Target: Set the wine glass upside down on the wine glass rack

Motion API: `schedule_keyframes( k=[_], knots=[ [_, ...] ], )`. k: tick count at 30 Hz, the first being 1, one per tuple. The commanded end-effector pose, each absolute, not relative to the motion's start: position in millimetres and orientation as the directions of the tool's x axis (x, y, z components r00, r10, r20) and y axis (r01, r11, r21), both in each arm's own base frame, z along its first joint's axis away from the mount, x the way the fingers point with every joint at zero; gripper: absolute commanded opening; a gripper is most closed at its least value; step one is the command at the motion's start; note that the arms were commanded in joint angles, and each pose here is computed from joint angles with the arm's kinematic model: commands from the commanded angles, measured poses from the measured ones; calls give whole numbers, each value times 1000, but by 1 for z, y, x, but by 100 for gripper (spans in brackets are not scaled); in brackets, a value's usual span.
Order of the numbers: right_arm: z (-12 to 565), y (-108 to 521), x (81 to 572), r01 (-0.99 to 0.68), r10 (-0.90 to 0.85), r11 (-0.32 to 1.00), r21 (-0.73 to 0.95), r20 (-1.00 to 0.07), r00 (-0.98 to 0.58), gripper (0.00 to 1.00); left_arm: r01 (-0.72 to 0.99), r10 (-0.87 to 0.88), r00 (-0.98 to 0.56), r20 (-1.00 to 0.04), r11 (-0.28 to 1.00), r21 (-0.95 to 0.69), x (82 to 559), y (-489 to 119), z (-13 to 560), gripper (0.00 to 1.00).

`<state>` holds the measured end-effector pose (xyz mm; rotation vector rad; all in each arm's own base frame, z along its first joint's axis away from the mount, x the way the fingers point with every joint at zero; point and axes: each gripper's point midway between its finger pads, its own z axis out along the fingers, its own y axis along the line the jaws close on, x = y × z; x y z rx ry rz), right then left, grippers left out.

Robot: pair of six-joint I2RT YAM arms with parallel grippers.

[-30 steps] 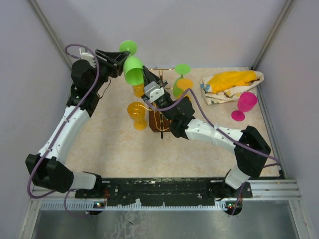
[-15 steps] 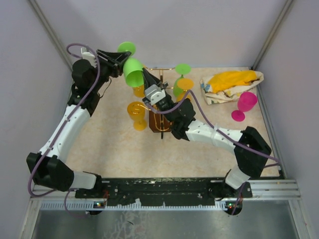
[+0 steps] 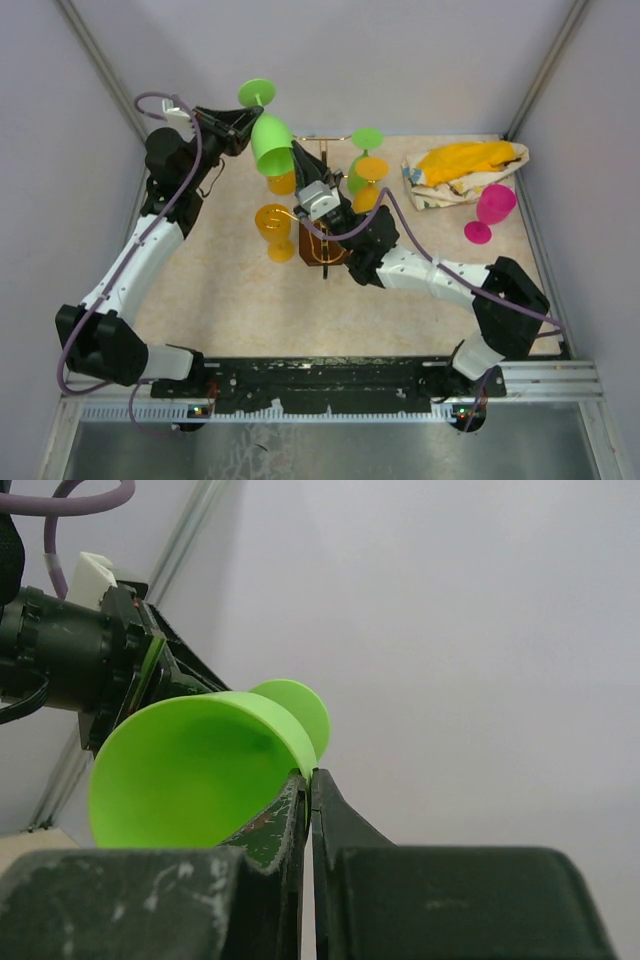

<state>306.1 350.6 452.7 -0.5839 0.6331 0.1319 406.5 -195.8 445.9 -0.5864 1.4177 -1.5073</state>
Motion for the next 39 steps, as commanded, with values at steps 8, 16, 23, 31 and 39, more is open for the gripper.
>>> schedule_keyframes(
  k=[8, 16, 23, 31, 39],
  knots=[
    [484, 332, 288, -284, 12, 860, -424, -539, 842, 0, 442, -845, -449, -290, 73, -894, 379, -200, 482, 25],
    [484, 339, 288, -298, 25, 848, -437, -530, 848, 0, 440, -829, -484, -279, 45, -897, 379, -206, 481, 36],
    [482, 347, 282, -332, 58, 827, -454, -519, 853, 0, 453, -834, -479, -275, 34, -891, 379, -205, 485, 39],
    [480, 349, 285, -336, 54, 822, -460, -525, 850, 0, 460, -828, -489, -273, 22, -888, 381, -207, 485, 32],
    [475, 347, 291, -316, 20, 827, -465, -538, 843, 9, 507, -828, -475, -296, 17, -862, 379, -206, 492, 8]
  ],
)
